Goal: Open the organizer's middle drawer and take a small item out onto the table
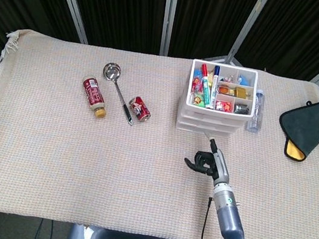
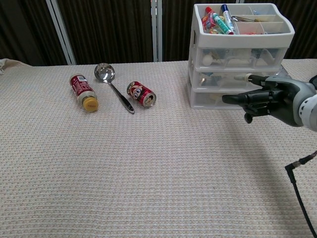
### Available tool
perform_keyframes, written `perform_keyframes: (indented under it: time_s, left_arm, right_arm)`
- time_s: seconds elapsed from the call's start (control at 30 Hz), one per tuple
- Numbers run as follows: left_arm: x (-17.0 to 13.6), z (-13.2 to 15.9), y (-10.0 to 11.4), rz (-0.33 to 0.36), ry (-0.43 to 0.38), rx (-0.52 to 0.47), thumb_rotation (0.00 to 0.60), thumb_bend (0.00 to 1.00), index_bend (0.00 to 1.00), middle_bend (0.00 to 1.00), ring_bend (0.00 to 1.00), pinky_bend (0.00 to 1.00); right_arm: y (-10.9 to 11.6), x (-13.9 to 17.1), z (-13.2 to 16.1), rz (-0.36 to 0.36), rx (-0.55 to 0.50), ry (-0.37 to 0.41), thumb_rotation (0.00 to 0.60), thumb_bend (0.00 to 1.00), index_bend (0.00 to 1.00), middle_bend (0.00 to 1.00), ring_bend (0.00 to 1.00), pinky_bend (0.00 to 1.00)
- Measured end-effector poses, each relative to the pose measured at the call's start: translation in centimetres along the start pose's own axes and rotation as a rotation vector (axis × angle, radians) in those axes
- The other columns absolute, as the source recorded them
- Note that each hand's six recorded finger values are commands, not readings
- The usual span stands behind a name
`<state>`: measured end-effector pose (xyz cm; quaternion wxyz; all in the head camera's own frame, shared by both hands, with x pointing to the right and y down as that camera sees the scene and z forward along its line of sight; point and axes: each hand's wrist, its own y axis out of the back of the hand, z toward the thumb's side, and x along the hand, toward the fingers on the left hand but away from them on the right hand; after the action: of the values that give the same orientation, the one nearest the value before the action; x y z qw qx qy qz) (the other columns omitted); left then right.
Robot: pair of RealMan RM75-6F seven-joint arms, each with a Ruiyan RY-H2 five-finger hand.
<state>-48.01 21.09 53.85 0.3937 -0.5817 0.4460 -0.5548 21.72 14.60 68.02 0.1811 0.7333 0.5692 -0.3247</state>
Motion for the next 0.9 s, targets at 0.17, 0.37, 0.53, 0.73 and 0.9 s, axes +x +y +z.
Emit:
perform_keyframes:
  time_s: [0.17, 0.37, 0.53, 0.73, 0.9]
  left_arm:
    - [0.1, -0.1, -0.1, -0.004, 0.005, 0.002, 0.600, 0.02, 0.00, 0.00, 0.00, 0.00]
    - [0.3, -0.1, -0.4, -0.011, 0.010, 0.005, 0.600, 0.02, 0.00, 0.00, 0.00, 0.00]
    - [0.3, -0.2, -0.4, -0.014, 0.012, 0.006, 0.600, 0.02, 0.00, 0.00, 0.00, 0.00]
    - [0.3, -0.1, -0.5, -0.020, 0.012, 0.010, 0.600, 0.02, 0.00, 0.00, 0.00, 0.00]
    - [0.3, -0.1, -0.4, -0.014, 0.011, 0.010, 0.600, 0.02, 0.00, 0.00, 0.00, 0.00]
  right_arm:
    - [-0.4, -0.4, 0.5, -0.017, -0.027, 0.034, 0.600, 0.15, 0.12, 0.77, 0.83, 0.70]
    - [-0.2, -0.8, 1.0, -0.048, -0.051, 0.072, 0.600, 0.15, 0.14, 0.77, 0.83, 0.70]
    - [0.0, -1.3, 0.9, -0.055, -0.073, 0.063, 0.600, 0.17, 0.14, 0.77, 0.82, 0.70]
    - [0.0, -2.2, 0.6, -0.059, -0.087, 0.043, 0.600, 0.17, 0.17, 0.76, 0.82, 0.70]
    - [0.1, -2.7, 0.6, -0.067, -0.092, 0.039, 0.600, 0.17, 0.17, 0.75, 0.82, 0.70]
